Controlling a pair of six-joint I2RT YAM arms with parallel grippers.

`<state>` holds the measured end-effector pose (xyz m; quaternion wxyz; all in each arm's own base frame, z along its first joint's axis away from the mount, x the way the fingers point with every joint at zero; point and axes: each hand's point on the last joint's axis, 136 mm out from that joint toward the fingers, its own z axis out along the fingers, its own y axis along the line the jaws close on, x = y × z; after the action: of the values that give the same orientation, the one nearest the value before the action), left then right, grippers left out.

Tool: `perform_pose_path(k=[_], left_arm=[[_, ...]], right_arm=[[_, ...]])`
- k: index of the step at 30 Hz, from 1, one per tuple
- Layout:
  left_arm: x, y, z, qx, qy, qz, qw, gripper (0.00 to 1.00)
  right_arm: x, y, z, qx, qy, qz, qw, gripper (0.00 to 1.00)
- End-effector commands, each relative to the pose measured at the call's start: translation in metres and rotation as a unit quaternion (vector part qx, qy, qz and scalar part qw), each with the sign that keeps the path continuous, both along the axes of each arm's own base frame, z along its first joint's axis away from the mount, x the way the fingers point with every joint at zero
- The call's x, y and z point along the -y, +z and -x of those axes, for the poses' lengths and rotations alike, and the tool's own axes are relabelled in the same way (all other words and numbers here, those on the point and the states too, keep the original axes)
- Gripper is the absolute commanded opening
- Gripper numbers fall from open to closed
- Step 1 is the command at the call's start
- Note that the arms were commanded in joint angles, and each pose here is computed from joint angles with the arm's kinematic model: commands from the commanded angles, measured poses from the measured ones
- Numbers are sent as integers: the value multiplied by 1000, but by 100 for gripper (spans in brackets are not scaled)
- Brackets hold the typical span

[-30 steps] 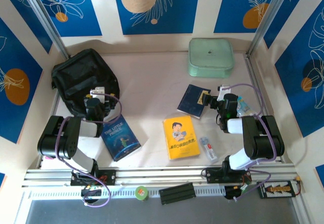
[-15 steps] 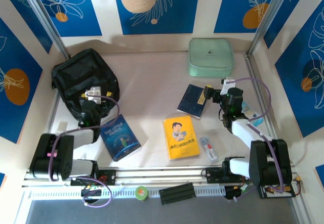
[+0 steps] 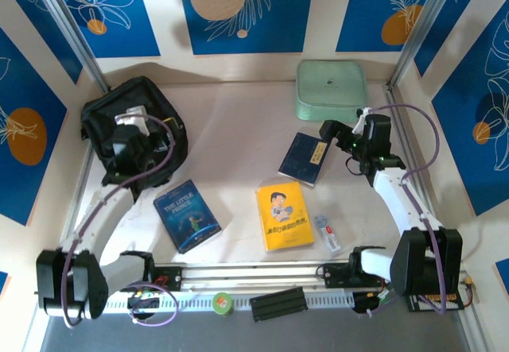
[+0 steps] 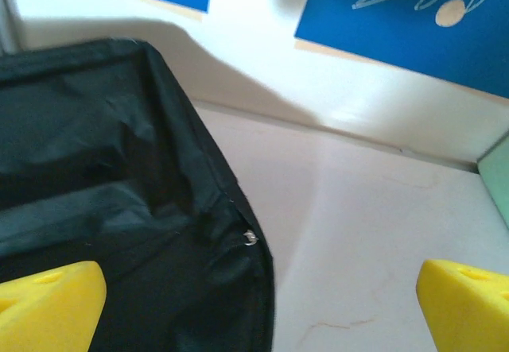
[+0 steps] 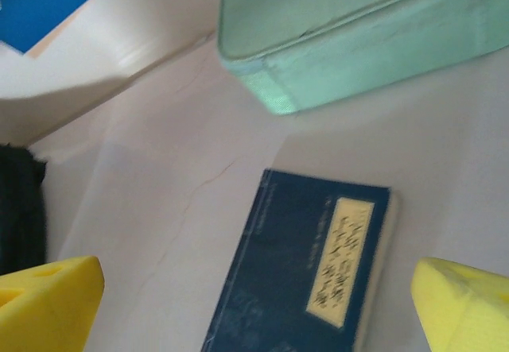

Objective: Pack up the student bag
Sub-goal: Move the student bag to the top-center of the table.

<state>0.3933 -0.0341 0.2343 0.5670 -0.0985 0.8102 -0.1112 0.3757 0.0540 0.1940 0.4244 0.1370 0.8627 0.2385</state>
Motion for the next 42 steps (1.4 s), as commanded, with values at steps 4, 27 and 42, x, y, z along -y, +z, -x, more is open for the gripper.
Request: perform_pose_path(k=[4,27,42], left_arm=[[14,-50,-53,-145,10,58,988,99],[35,-153,-229,-240,-3,44,970,74],[230,-172,-171,-252,-216,35,942,66]], right_arm=[[-43,-3,12,-46,69,-36,996,99],[-127,-27,11,-88,162,-6,983,99],[-112,-49,14,-131,87,-7,988,99]])
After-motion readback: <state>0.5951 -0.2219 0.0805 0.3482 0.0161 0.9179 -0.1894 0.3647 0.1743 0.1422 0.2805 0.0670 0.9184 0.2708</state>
